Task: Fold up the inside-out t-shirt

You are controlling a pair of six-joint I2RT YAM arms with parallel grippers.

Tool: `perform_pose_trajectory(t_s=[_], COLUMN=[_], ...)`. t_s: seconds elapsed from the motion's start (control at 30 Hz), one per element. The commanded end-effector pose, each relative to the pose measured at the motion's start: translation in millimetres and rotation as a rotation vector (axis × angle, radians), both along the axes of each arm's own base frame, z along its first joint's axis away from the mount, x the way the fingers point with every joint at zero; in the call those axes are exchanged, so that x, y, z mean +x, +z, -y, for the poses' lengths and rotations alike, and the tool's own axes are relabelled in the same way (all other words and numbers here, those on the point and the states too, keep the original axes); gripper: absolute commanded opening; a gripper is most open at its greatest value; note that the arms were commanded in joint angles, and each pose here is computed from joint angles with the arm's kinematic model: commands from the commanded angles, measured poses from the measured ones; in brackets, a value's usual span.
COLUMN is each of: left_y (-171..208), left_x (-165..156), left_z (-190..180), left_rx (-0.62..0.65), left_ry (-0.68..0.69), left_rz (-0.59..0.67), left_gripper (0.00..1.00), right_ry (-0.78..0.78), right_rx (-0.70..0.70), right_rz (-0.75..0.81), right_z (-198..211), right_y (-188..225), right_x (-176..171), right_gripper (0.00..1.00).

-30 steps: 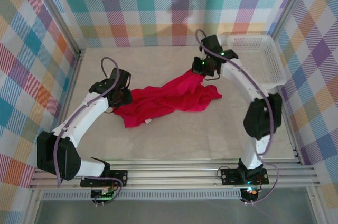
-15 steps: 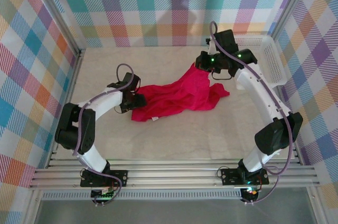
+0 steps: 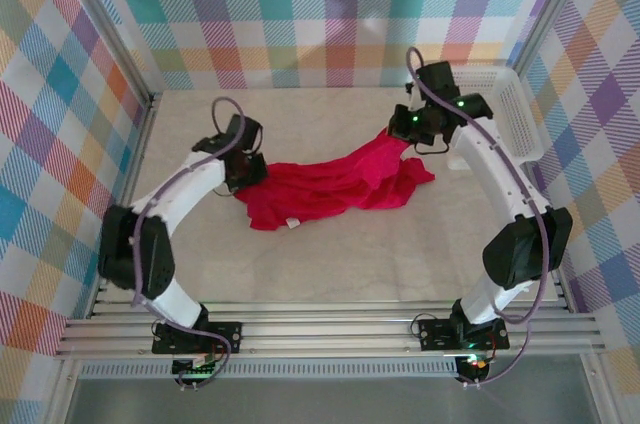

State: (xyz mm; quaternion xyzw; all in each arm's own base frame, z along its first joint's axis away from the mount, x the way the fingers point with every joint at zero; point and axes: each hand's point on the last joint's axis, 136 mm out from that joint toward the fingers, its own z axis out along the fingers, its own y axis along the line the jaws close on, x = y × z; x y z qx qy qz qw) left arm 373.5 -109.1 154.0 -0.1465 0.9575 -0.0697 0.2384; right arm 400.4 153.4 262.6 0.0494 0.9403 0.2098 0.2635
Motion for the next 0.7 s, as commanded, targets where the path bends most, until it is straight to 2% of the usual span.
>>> perform_pose_trajectory(t_s=[0.0,0.2,0.27,0.33,0.47,0.67], left_y=[112,245,273,282,249,140], left_x=[-12,-59,-78,-87,-77,-53], left_z=[-43,-98,-106,-104,-77,-48], left_rx=[0.071,0.069,0.063,0.041,-0.042,-0.111], left_ry=[0.086,0.245,0.258,0.236,0.12,0.058], left_rz=[0.229,0.599,0.702,0.752,0.665,0.437], left_gripper=[0.0,0.0,0.0,0.0,0.0,0.0], right_ry=[-0.033,-0.047,-0.041,-0.041,-0.035,-0.005], right_rx=[-0.012,-0.016,-0.009,-0.005,0.0,0.01], right_rz=[0.139,0.321,0.358,0.373,0.358,0.197], right_z=[23,41,43,46,45,33], right_y=[61,137,151,157,151,91], right_x=[3,-27,-40,-49,-54,-41], right_gripper=[0.0,0.0,0.0,0.0,0.0,0.01])
